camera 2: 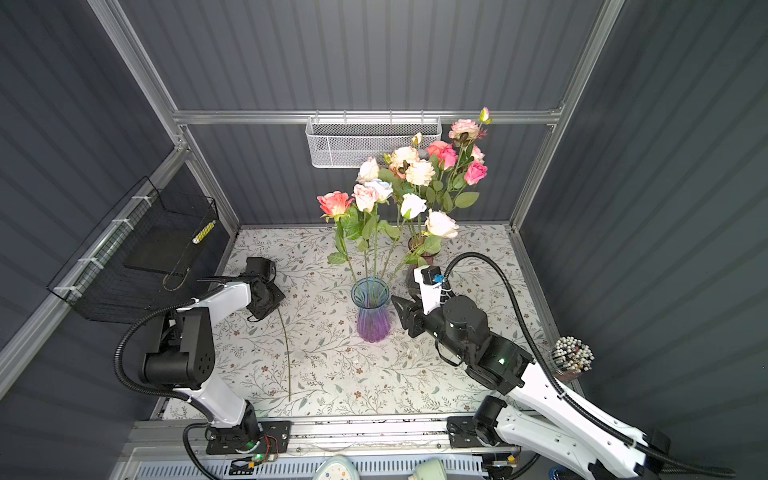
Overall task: Arrange the flowers into the vase
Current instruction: 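Grasp the blue rose stem on the table with the left gripper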
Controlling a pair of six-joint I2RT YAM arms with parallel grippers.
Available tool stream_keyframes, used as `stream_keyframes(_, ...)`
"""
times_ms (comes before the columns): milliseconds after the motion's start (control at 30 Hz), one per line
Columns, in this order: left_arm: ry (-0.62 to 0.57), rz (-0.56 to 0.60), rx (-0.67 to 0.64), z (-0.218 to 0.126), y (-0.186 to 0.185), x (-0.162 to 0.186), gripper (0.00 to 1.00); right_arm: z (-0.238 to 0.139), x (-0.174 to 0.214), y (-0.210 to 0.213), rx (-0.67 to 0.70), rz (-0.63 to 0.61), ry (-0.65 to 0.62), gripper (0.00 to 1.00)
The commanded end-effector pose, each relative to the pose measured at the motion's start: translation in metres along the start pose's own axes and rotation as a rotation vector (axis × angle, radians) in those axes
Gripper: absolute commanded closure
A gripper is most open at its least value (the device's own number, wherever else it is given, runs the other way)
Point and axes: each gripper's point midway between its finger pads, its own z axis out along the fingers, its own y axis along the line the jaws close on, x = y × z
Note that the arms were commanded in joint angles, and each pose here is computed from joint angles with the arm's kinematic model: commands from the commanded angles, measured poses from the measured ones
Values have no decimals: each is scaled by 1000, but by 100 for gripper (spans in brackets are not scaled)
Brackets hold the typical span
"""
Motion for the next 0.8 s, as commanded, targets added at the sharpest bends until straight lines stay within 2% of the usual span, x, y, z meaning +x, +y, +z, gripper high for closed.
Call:
stream_keyframes(0,-3,25,59,-14,-9,-1,95,-4,-9,-2,11,8,-35,47)
stream_keyframes(267,-63,48,155,-49,-26,-13,100,-2,-10,-1,9,14,-29,46)
stream_keyframes(300,-71,60,143,-50,-24,-14,95,-2,-10,0,5,16,-29,47)
stream_keyframes(333,-70,62,117,-48,-20,-14,81,-2,-11,0,3,18,-31,46)
stream_keyframes(367,-64,67,95,-45,-16,-13,76,-2,-12,1,2,20,-32,46)
stream_keyframes(600,12,174,-18,-3,-10,-10,77,0,-14,4,-8,16,-31,45)
stream_keyframes(767,17,252,-92,14,-4,-15,77,-1,-13,1,5,12,-32,44)
